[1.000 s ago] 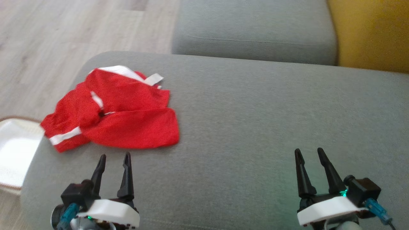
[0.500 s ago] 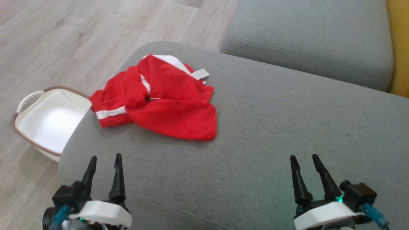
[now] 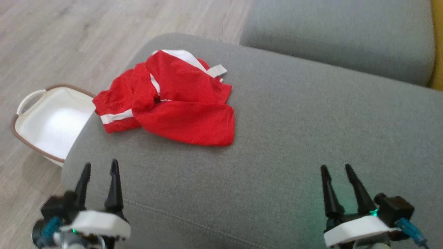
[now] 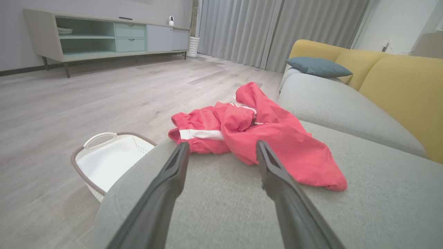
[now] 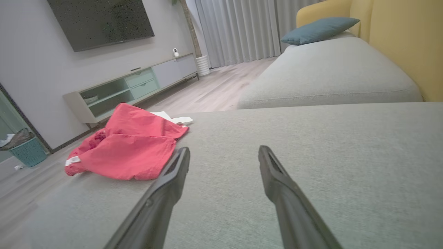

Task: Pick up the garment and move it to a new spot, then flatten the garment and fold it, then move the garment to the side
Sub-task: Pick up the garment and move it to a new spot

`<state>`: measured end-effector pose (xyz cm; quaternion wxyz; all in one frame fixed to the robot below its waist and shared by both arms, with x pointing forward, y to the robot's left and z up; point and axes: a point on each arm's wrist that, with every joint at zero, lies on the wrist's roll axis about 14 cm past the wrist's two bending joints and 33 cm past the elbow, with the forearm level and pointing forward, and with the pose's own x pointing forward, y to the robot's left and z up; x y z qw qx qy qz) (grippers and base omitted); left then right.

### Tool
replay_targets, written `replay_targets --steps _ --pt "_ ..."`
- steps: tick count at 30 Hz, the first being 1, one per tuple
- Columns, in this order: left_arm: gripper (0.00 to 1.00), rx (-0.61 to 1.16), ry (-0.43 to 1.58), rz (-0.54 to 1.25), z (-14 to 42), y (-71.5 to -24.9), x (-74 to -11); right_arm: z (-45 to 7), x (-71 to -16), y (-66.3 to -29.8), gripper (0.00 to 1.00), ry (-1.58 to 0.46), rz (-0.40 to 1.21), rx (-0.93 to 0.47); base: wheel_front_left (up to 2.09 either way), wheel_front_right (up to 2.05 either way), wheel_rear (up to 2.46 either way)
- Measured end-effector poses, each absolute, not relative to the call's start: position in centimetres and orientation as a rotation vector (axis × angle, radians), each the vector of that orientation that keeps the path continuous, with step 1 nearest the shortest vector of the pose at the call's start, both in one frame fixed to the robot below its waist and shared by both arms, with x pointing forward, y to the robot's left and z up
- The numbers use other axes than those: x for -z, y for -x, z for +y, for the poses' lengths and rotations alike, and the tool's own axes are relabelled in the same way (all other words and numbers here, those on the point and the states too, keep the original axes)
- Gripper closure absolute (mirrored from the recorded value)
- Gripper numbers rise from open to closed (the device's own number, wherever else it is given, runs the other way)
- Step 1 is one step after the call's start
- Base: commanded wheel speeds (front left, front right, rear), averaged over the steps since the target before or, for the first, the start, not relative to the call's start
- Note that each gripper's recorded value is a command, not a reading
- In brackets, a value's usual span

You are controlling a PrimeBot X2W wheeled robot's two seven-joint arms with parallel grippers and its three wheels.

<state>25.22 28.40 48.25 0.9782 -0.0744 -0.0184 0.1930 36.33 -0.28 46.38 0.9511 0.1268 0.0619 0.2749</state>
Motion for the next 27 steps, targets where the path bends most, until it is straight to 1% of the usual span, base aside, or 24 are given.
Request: replay_targets --steps 3,6,12,17,20,24,27 --pt "0.0 -0.379 0.131 -0.03 29.2 -26.9 -48.5 -1.3 -45.6 -37.3 0.0 -0.248 0.137 -0.523 0.0 0.0 0.0" --pt "0.0 -0.367 0.097 0.003 30.6 -29.1 -48.2 -2.3 -45.8 -39.4 0.0 -0.24 0.112 -0.483 0.0 0.0 0.0" --pt "0.0 -0.305 0.078 0.069 32.5 -36.2 -49.2 -4.6 -45.9 -43.9 0.0 -0.194 0.057 -0.398 0.0 0.0 0.0" --pt "0.0 -0.225 0.02 0.238 32.8 -42.0 -47.8 -7.0 -44.4 -46.4 0.0 -0.149 0.061 -0.325 0.0 0.0 0.0" --pt "0.0 -0.158 -0.02 0.343 31.9 -44.7 -46.3 -7.8 -43.6 -47.4 0.0 -0.136 0.075 -0.302 0.0 0.0 0.0" --pt "0.0 -0.106 -0.042 0.468 31.4 -47.0 -44.1 -8.5 -42.5 -48.2 0.0 -0.135 0.093 -0.282 0.0 0.0 0.0" --pt "0.0 -0.106 -0.036 0.531 31.8 -48.2 -42.6 -8.8 -41.8 -48.4 0.0 -0.136 0.108 -0.272 0.0 0.0 0.0"
